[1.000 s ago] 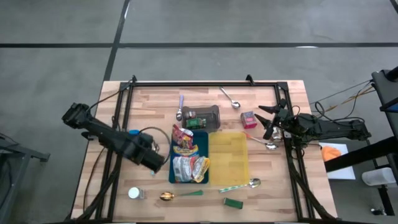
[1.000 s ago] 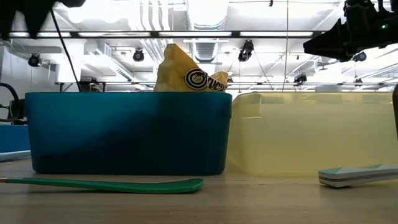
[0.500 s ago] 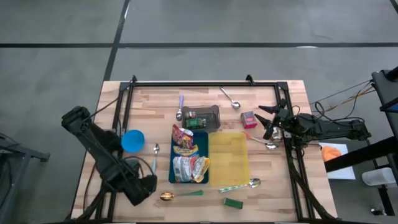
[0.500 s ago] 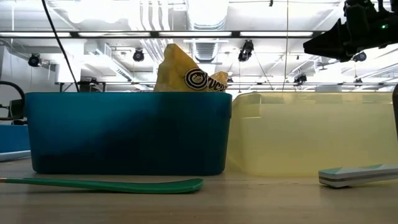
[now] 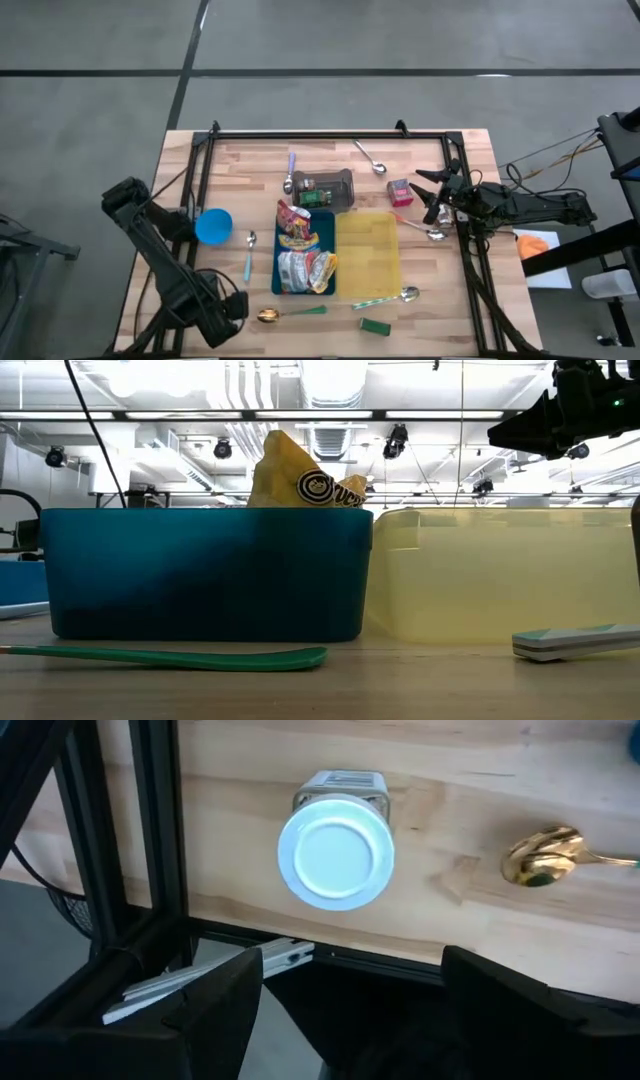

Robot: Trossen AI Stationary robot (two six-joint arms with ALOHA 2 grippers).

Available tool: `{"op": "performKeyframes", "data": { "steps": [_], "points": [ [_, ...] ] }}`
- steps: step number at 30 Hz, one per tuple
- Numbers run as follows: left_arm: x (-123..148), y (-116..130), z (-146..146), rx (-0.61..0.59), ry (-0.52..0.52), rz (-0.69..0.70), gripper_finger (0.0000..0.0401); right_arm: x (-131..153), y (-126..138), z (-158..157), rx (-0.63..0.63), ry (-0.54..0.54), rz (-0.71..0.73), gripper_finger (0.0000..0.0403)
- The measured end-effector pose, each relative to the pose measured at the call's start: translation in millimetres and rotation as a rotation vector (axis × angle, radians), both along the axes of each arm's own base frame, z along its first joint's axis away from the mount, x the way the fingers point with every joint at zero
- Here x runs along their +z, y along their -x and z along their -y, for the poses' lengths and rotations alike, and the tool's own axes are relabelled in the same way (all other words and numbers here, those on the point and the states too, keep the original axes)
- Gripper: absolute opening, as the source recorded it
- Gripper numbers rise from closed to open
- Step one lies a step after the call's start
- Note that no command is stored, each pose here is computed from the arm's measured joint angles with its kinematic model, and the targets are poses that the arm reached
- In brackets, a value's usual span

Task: Pick & Place Food Item
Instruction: Put the white spice bottle into the black bin

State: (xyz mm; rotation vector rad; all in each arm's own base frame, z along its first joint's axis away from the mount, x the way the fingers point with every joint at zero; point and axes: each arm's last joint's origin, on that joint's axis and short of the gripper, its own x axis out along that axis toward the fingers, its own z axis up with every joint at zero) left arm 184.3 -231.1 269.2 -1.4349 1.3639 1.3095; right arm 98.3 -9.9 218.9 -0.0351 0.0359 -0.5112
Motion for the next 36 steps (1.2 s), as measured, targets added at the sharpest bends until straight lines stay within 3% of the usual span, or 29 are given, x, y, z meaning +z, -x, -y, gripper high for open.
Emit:
{"op": "performKeyframes", "data": {
  "steps": [9,36],
  "points": [
    [-8.2,9.8,11.0,-0.011,-0.026,-0.019,0.0309,0.0,0.0,0.0,0.000,0.000,0.000,0.0199],
    [-66.8,18.3,-0.4,-0.036,-0.117,0.021,0.0309,-0.2,-0.1,0.0,0.000,0.000,-0.001,0.0199]
  ]
}}
